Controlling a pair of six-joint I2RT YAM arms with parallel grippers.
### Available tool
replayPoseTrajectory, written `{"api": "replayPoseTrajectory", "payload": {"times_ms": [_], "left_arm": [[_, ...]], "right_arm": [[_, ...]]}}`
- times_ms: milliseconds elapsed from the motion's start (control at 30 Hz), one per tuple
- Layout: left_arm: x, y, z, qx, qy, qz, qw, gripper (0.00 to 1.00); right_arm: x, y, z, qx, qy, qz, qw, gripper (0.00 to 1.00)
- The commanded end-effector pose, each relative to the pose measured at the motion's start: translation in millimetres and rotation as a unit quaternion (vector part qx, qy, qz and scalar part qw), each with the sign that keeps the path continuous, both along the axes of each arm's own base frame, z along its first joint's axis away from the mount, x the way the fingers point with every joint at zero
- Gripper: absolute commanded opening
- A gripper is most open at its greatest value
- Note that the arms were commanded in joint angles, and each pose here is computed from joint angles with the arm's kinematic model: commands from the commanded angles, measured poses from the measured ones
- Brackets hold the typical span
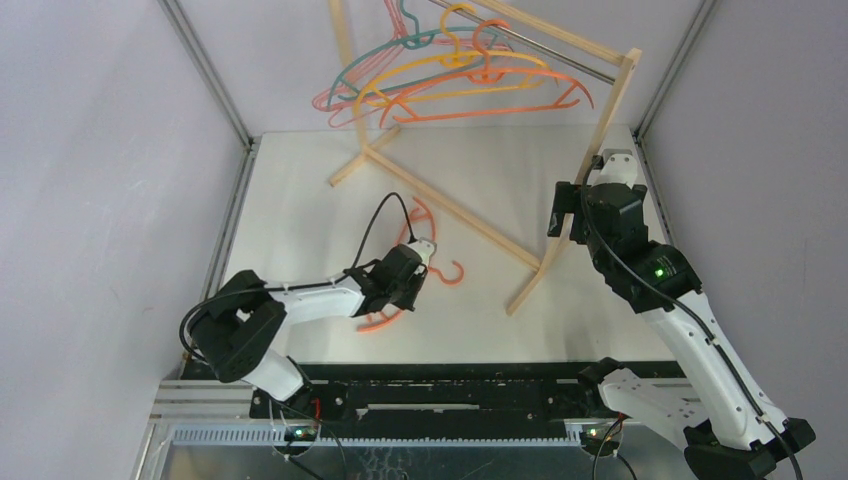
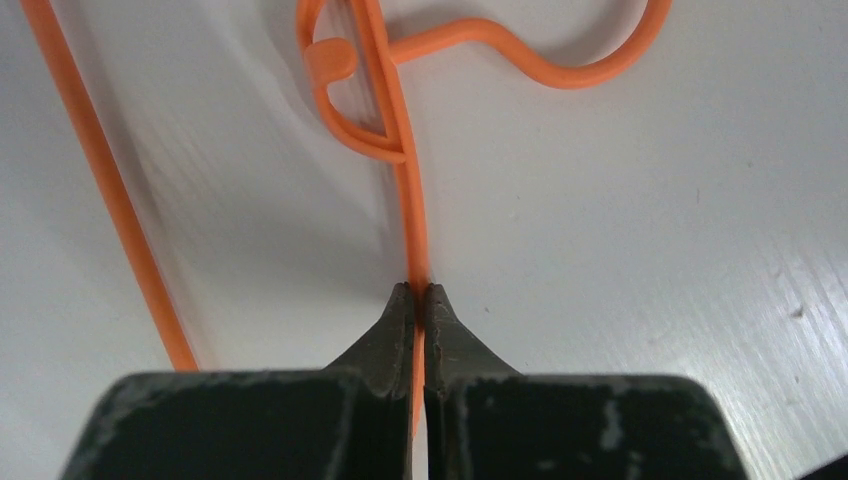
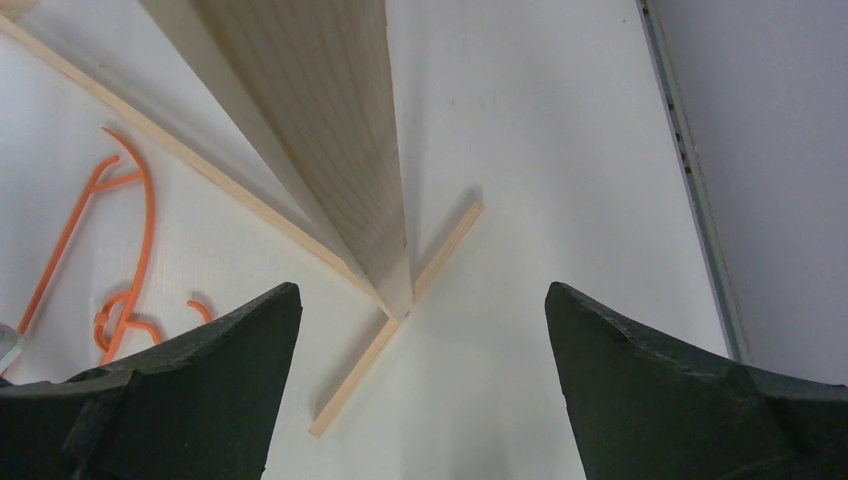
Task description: Organize the hangers
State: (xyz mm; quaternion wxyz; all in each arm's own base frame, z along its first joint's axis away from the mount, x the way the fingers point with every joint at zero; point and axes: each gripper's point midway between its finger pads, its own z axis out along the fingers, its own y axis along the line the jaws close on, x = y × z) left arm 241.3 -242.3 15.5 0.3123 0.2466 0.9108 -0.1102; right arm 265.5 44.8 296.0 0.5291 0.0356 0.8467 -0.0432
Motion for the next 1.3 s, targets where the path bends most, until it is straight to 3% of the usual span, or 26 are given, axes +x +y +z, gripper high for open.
{"api": "replayPoseTrajectory", "payload": {"times_ms": [0,367,700,900,1067,1200,1267], "left_arm": [[-26.3,2.0,13.6,0.001,0.036,-0.051,0.998,0.0],[-30.1,-56.8,174.6,-0.125,-0.009,-0.188,0.974,0.0],[-18.6,-72.6,269.0,-0.182,-0.068,-0.209,0.958,0.0],[-8.9,-60.8,268.3,-0.179,-0.069,-0.192,0.962,0.0],[-7.0,-50.1,239.8,-0.151,-0.063,-0.193,0.968,0.0],[-14.3,-38.9,200.9,-0.116,-0.034,-0.196,0.973,0.2],[-19.5,-37.6,188.7,-0.118,-0.017,-0.188,0.975,0.23]], "right_arm": [[2.9,-2.1,10.1,0.013,-0.023,-0.01,1.0,1.0],[8.4,-4.2,8.1,0.018,-0.029,-0.026,0.999,1.0],[1.2,-21.8,13.8,0.01,-0.046,-0.056,0.997,1.0],[-2.4,-25.3,10.5,0.015,-0.046,-0.06,0.997,1.0],[-2.1,-25.7,9.6,0.014,-0.045,-0.059,0.997,1.0],[-1.9,-25.7,9.9,0.015,-0.045,-0.057,0.997,1.0],[-1.8,-25.0,8.7,0.015,-0.043,-0.056,0.997,1.0]]}}
